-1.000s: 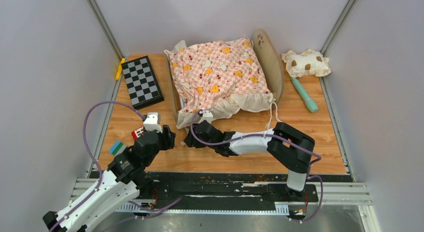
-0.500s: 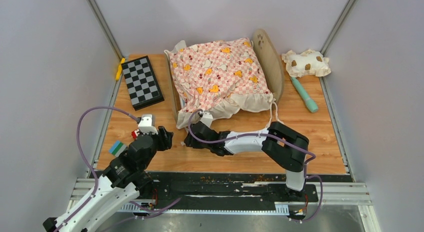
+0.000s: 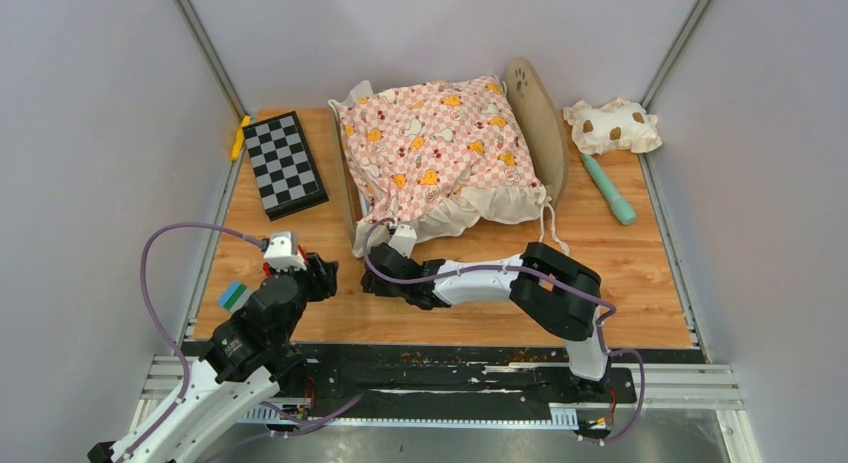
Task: Set up the pet bed
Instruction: Adjust the ropes on the bed frame.
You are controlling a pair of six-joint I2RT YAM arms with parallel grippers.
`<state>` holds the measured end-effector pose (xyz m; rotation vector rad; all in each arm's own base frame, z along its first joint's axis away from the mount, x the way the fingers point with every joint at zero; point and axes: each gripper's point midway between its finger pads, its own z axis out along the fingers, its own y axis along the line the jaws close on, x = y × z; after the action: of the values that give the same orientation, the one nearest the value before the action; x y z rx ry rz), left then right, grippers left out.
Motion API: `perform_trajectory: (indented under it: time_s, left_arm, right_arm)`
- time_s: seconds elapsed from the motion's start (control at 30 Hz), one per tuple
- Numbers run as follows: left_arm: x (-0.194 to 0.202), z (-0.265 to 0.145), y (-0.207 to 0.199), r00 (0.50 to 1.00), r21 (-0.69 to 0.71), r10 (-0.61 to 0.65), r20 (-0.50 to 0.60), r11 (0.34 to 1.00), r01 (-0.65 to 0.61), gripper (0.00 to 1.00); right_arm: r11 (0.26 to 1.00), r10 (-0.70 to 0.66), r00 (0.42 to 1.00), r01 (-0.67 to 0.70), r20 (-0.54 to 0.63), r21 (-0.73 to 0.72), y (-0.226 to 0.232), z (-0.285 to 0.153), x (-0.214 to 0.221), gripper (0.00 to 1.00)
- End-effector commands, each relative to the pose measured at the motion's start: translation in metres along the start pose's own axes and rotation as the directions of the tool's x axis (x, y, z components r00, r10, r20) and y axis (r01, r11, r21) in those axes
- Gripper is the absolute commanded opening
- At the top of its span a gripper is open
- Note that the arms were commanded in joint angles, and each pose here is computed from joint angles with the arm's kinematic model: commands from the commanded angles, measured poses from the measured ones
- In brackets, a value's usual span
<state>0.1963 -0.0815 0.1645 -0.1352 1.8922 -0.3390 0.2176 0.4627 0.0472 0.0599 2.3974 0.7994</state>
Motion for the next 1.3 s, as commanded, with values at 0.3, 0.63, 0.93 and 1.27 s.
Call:
perform_trajectory:
  time_s: [0.3, 0.63, 0.93, 1.27]
  left_arm:
    - [-0.005, 0.001, 0.001, 0.999, -0.007, -0.026, 0.03, 1.0, 0.026, 0.61]
    - [-0.005, 0.001, -0.001, 0.999, 0.005, -0.022, 0.031, 1.0, 0.022, 0.61]
    - [-0.003, 0.001, -0.001, 0.999, 0.006, -0.019, 0.028, 1.0, 0.019, 0.61]
    - [-0.006, 0.0, 0.002, 0.999, -0.004, -0.025, 0.039, 1.0, 0.025, 0.61]
  right_arm:
    - [0.972, -0.058, 0.998, 0.052, 0.02, 0.228, -0.032, 0.017, -0.001, 0.44]
    - [0.941, -0.134, 0.991, 0.12, 0.023, 0.315, -0.052, 0.021, 0.0, 0.25]
    - [0.966, -0.146, 0.988, 0.133, 0.044, 0.222, -0.034, 0.016, -0.003, 0.0]
    - [0.982, -0.166, 0.978, 0.176, 0.126, -0.071, 0.022, -0.041, -0.035, 0.0]
